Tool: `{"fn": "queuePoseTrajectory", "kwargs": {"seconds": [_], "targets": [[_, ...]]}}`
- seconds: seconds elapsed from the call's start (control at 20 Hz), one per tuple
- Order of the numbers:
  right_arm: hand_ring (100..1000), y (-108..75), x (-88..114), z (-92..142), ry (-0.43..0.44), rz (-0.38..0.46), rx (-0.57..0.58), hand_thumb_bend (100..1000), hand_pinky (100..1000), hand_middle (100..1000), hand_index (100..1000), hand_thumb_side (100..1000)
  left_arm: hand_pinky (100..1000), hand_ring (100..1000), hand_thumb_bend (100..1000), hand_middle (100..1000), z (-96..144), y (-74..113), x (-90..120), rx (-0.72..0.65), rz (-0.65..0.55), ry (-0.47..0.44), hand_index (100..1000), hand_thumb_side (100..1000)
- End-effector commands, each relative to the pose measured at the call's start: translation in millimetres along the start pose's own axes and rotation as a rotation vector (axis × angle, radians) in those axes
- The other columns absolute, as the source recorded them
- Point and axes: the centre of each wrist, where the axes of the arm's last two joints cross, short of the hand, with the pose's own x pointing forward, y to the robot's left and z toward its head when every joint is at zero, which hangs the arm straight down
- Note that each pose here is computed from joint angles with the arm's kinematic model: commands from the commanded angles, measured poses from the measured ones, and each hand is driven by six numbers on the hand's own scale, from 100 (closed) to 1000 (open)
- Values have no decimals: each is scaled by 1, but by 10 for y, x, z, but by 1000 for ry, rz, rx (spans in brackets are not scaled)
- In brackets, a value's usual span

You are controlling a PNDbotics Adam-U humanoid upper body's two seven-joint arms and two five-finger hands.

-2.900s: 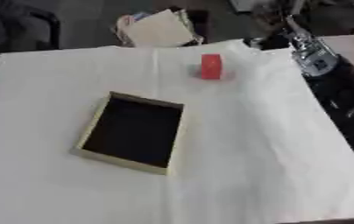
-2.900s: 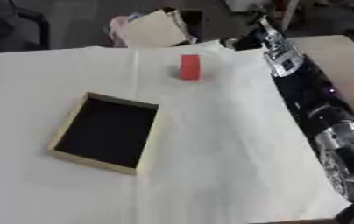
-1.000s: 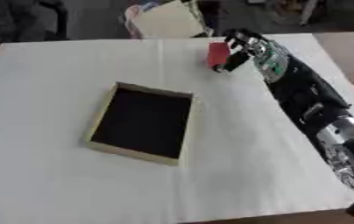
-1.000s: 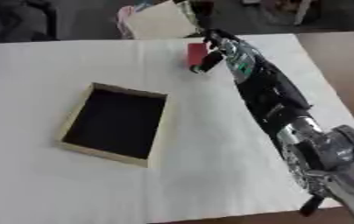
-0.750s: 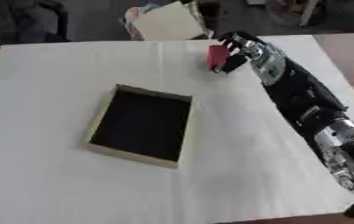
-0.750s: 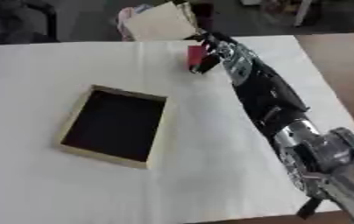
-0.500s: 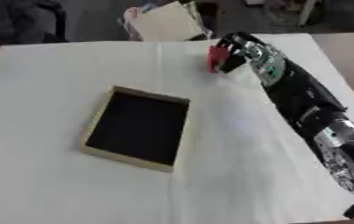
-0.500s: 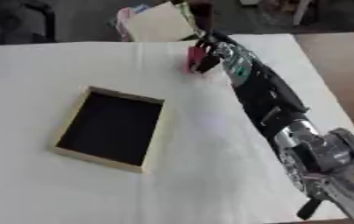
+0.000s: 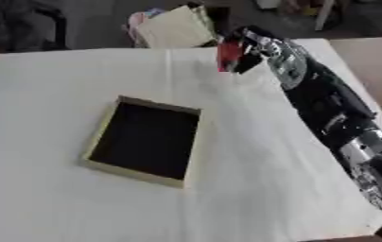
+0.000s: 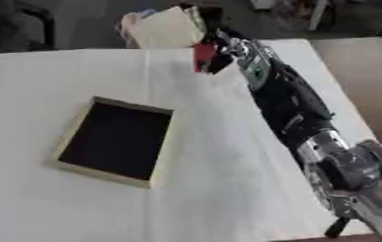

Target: Pick up objects on the table and place them in the box.

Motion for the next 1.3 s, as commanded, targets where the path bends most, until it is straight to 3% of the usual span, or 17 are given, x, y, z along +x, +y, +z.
{"fn": "queuePoseTrajectory", "kwargs": {"seconds": [0.05,0.1,0.15,0.4,0.65,1.0,1.2,1.25,1.3], "targets": [[651,-144,356,-10,-155,73,14,100,597,372,729,100,804,664,215,673,-44,21,50,-9,-11,-23,809,434],[652,-108,457,-15,-202,87,40,184,600,372,732,100,804,664,215,673,-42,22,50,-9,-12,-22,809,434],[654,-60,564,-19,-249,100,69,100,602,375,735,100,804,664,215,673,-41,23,50,-8,-12,-21,809,434],[655,231,1091,-27,-453,140,213,100,601,382,744,100,804,664,215,673,-36,14,46,-10,-7,-19,809,434],[652,468,1464,17,-597,140,314,100,592,386,750,100,804,664,215,672,-31,9,44,-11,-4,-15,809,434],[668,793,1614,52,-654,143,425,100,603,437,778,100,805,664,214,672,-27,6,42,-10,-1,-13,809,435],[700,971,1603,44,-645,179,458,148,625,541,833,100,805,664,214,672,-28,3,42,-10,0,-13,809,435],[739,1005,1590,40,-642,186,460,217,644,653,890,100,805,664,215,672,-28,3,42,-10,0,-13,809,435],[749,1039,1573,37,-636,193,462,237,649,693,907,100,805,664,215,672,-28,3,42,-10,0,-14,809,435]]}}
